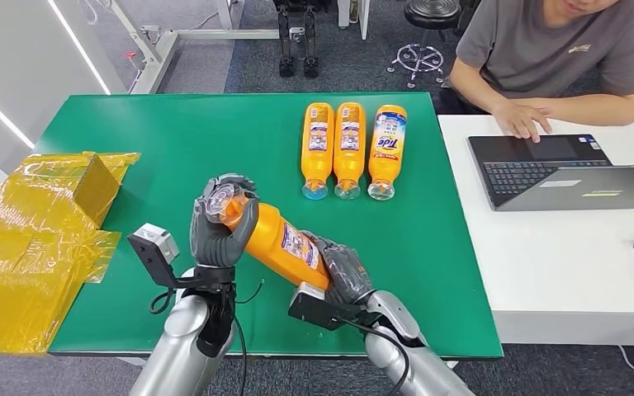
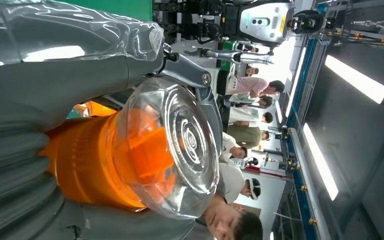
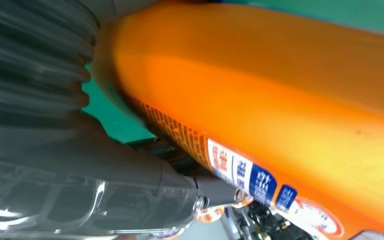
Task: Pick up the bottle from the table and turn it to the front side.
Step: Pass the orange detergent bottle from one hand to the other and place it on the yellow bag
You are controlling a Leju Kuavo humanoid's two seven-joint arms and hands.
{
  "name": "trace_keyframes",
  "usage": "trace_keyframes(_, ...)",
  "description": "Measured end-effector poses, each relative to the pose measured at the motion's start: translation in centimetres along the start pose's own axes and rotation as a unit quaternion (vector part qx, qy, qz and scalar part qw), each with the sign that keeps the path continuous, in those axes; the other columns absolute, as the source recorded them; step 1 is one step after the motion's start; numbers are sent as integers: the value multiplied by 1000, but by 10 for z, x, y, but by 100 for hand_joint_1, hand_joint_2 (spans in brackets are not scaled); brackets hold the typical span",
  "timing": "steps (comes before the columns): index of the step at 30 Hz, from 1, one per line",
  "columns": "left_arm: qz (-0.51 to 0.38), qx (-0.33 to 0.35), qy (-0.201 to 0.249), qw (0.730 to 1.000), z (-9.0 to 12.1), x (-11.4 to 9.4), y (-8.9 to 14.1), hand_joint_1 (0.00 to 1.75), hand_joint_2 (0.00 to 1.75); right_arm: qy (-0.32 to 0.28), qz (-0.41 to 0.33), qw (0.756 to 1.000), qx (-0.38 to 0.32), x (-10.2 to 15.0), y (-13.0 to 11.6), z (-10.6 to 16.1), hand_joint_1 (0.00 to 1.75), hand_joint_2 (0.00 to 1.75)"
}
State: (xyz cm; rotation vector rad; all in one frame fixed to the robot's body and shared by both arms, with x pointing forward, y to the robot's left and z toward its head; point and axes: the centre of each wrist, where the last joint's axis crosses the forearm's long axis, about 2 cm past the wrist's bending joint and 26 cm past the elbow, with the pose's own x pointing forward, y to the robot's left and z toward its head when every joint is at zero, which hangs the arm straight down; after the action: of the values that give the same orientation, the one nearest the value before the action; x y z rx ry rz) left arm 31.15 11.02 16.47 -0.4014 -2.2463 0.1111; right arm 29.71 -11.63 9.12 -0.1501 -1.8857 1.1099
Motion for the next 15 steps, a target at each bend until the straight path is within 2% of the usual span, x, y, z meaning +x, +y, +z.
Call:
trace_keyframes(1, 1, -3, 0, 1000, 0, 0, -1, 175, 175, 1, 1, 1000, -4, 0, 0, 1, 158, 175)
trace_keyframes(2, 1, -6, 0, 1000, 0, 0, -2, 175, 175, 2, 3, 1000, -8, 1, 1, 2, 127, 175)
trace_keyframes(4, 2, -11, -1, 1000, -1, 0, -3, 175, 175, 3, 8, 1000, -19, 2, 1, 3, 39, 175)
trace_keyframes(5, 2, -13, -2, 1000, -1, 0, -4, 175, 175, 5, 12, 1000, -27, 3, 1, 4, 12, 175)
trace_keyframes(6, 2, -14, -3, 1000, -2, 0, -4, 175, 175, 5, 15, 999, -36, 4, 2, 5, 0, 175)
trace_keyframes(15, -5, -18, -2, 1000, -9, -3, -6, 175, 175, -14, -19, 989, -148, 16, 1, 12, 0, 175)
